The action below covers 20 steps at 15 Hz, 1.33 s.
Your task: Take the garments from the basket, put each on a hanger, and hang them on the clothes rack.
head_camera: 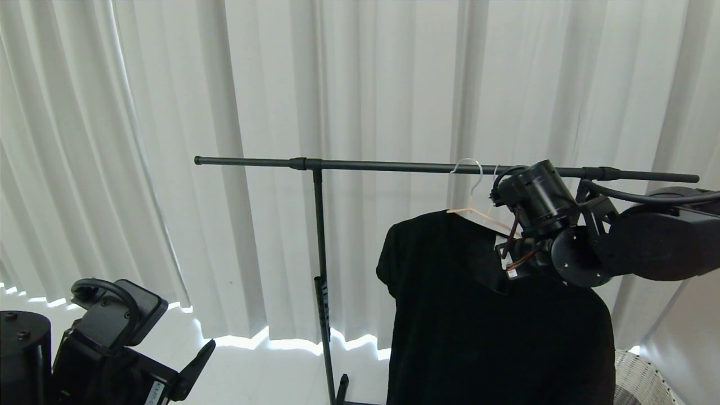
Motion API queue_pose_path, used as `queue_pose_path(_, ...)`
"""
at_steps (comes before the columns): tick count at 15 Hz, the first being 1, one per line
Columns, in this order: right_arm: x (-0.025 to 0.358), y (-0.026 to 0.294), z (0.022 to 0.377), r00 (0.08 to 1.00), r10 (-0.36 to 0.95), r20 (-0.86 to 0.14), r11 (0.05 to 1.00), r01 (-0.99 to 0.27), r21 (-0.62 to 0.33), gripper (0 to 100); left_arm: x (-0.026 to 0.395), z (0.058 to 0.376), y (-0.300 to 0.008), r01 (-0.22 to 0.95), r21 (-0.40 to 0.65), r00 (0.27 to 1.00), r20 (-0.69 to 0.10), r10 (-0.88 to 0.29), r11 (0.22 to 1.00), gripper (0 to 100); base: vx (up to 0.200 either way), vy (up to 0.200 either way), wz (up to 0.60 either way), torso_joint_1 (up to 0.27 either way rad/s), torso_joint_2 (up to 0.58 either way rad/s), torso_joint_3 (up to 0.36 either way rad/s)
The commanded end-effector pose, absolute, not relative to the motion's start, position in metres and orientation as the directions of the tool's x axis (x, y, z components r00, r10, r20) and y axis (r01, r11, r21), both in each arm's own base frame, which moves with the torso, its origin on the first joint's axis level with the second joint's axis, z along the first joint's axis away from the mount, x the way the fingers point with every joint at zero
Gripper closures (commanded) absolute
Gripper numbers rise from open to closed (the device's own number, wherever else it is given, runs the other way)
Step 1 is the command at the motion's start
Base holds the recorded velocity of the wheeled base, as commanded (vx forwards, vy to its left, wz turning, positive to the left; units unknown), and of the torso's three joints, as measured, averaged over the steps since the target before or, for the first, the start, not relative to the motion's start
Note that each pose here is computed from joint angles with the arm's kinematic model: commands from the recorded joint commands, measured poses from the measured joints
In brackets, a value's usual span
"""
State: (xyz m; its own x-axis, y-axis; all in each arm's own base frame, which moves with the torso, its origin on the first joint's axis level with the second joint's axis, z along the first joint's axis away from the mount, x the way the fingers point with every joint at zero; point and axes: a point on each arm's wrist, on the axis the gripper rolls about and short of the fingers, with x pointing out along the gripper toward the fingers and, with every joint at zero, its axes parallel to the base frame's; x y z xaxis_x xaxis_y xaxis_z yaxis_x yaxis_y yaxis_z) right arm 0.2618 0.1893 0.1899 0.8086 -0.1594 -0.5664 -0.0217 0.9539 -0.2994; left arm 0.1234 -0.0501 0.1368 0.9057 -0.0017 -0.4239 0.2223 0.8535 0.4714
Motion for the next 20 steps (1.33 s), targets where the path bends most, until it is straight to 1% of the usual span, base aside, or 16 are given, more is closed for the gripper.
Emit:
queue_pose_path(1, 0.267, 0.191, 0.184, 0.799, -0.171, -0.576, 0.952, -0.017, -0.305, 100, 0.123, 0.137, -0.050, 0.222, 0.471, 0.907, -0.421, -0.004, 0.854, 0, 0.000, 0.000, 0.00, 0.000, 0.00, 0.000)
queue_pose_path(3, 0.267, 0.191, 0.184, 0.798, -0.172, -0.578, 0.957, -0.003, -0.290, 100, 0.122, 0.137, -0.051, 0.231, 0.470, 0.907, -0.421, -0.014, 0.852, 0, 0.200, 0.000, 0.00, -0.005, 0.00, 0.005)
queue_pose_path(8, 0.263, 0.189, 0.187, 0.792, -0.173, -0.585, 0.955, -0.009, -0.295, 100, 0.119, 0.137, -0.058, 0.277, 0.470, 0.904, -0.424, -0.061, 0.838, 0, 0.200, 0.000, 0.00, 0.006, 0.00, 0.001)
queue_pose_path(14, 0.256, 0.184, 0.192, 0.786, -0.177, -0.593, 0.957, -0.002, -0.289, 100, 0.119, 0.136, -0.058, 0.283, 0.471, 0.903, -0.425, -0.066, 0.836, 0, 0.200, 0.000, 0.00, 0.003, 0.00, 0.003)
queue_pose_path(16, 0.252, 0.181, 0.194, 0.774, -0.187, -0.604, 0.953, -0.005, -0.302, 100, 0.119, 0.137, -0.058, 0.281, 0.469, 0.903, -0.424, -0.066, 0.837, 0, 0.200, 0.000, 0.00, 0.007, 0.00, 0.000)
queue_pose_path(20, 0.240, 0.179, 0.201, 0.769, -0.180, -0.614, 0.952, -0.021, -0.305, 100, 0.119, 0.137, -0.058, 0.283, 0.467, 0.904, -0.423, -0.070, 0.838, 0, 0.000, 0.000, 0.00, 0.000, 0.00, 0.000)
